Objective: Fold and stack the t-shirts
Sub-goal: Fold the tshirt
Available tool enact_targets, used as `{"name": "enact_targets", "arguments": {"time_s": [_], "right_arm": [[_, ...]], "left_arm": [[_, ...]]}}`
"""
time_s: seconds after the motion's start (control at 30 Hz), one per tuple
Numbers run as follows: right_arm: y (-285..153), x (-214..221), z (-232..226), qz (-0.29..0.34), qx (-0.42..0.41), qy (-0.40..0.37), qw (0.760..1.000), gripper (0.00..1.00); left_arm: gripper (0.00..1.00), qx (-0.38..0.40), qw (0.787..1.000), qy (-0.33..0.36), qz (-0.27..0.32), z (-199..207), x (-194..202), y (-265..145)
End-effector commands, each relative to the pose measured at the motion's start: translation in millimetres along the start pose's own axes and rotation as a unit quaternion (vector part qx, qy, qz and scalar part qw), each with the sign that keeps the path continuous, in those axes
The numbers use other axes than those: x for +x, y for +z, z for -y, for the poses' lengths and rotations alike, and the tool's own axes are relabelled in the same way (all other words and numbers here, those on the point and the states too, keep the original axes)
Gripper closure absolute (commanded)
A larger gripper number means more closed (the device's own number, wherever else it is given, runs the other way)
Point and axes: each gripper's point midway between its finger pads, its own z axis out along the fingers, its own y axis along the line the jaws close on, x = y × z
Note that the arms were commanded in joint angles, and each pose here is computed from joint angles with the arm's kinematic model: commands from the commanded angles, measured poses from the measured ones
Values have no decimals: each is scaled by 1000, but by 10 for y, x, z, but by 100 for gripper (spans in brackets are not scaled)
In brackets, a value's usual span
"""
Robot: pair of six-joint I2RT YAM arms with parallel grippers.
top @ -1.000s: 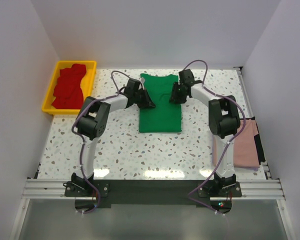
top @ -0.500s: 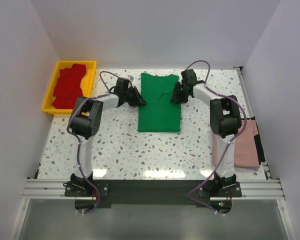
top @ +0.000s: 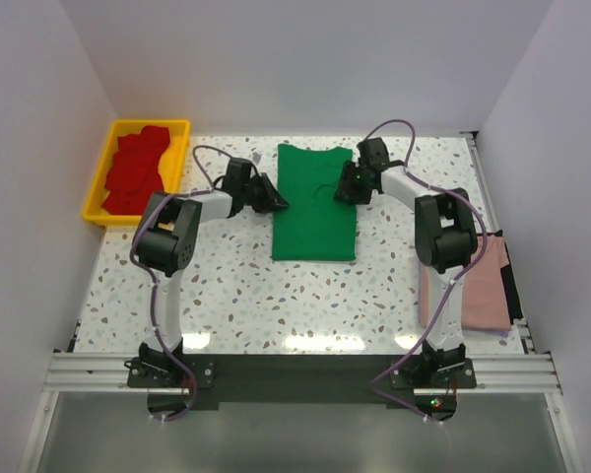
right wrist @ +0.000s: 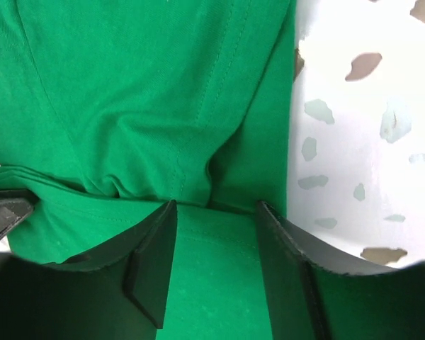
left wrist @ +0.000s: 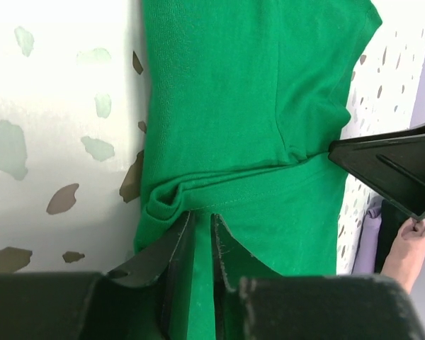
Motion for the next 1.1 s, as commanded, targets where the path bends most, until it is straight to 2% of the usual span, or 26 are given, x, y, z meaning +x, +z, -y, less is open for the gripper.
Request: {"name": "enact_targets", "arguments": {"time_s": [0.0,0.13,0.2,0.23,0.33,0.47,0.53,0.57,0.63,0.67,0.77,0.93,1.07], "right_arm": [[-199,-9,105,11,23,-4,1000,45],[-699,-278,-138,64,-7,-6,998,45],[-845,-236,-229,67,-31,10,997,46],[-1019,-315,-352,90,-56,12,994,48],[-1084,-35,-434,74,-87,28,993,55],[-1138,475,-483,42,-101,23,994,56],[-1149,624,-597,30,-146,34,988,57],[-1098,831,-552,9,-146,38,989,58],[-1083,973,-551,0,-149,38,988,59],[-1033,1140,-469,-16,-143,44,989,59],[-944,1388,-294,-37,-123,53,990,61],[-850,1654,-73,-64,-105,72,990,65],[-883,1699,57,-69,-97,86,989,65]], "left_arm": [[78,-7,1000,-2,19,-21,-75,-127],[65,49,997,31,45,390,-276,-331],[62,70,995,42,49,531,-323,-405],[61,85,994,49,54,646,-355,-484],[61,105,992,52,55,793,-278,-638],[62,110,992,57,24,867,210,-694],[63,123,990,63,16,952,377,-728],[63,121,991,63,-5,924,605,-704],[64,131,989,64,-18,955,792,-709],[65,129,989,60,-37,906,990,-695],[66,103,992,43,-55,659,1246,-660],[68,71,994,23,-80,307,1513,-625],[68,73,994,24,-80,307,1525,-667]]}}
